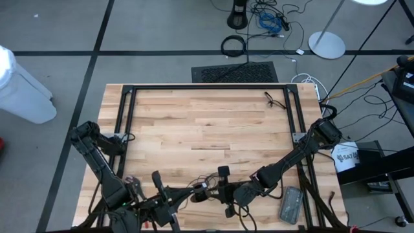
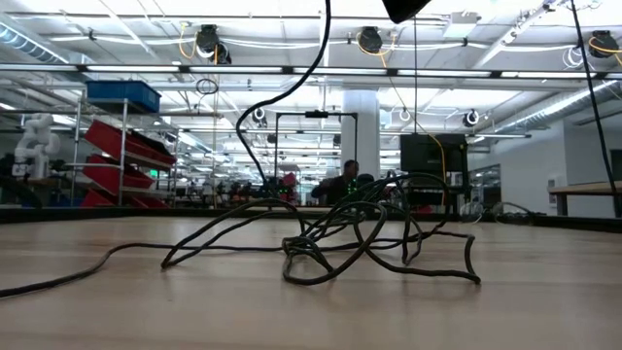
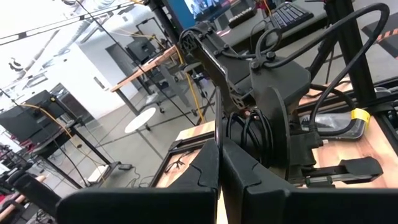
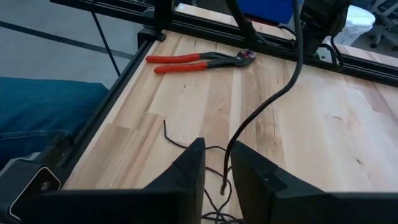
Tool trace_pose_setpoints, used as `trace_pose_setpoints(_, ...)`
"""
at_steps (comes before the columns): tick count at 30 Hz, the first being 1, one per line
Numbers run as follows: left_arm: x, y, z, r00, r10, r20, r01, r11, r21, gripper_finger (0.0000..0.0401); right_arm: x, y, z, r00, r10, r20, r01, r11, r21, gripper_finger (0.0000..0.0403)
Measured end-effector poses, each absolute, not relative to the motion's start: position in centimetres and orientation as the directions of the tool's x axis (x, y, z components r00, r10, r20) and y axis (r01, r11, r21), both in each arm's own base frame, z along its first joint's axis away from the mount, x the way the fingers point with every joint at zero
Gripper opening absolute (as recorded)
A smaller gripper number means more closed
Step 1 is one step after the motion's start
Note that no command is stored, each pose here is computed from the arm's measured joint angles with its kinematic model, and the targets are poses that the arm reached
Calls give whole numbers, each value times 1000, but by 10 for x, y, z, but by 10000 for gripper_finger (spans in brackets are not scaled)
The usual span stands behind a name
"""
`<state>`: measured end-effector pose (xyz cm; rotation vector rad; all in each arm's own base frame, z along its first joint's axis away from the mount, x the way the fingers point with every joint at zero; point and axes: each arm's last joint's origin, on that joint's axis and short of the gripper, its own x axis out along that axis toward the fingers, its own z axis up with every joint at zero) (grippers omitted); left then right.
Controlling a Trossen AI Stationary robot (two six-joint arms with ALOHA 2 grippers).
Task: Coil cords
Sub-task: Coil the black wire onto the black spool
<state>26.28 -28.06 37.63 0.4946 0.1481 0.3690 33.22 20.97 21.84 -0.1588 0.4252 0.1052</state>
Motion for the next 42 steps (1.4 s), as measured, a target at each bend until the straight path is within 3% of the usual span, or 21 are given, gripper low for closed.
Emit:
trace_pose_setpoints(7, 263, -281, 376, 923, 380, -50, -310, 816, 488, 2, 333, 209, 219, 910, 46, -412, -112, 984, -137, 4)
trace_pose_setpoints(21, 263, -281, 376, 924, 380, -53, -305, 812, 497, 2, 333, 202, 216, 905, -66, -420, 19, 993, -116, 1)
trace_pose_setpoints(35, 261, -281, 364, 939, 322, -118, -187, 769, 611, 2, 308, 197, 237, 875, -171, -454, 128, 984, -125, 0)
trace_pose_setpoints(42, 258, -279, 351, 941, 268, -207, -45, 706, 707, 2, 293, 205, 253, 897, -221, -383, 179, 974, -142, 0)
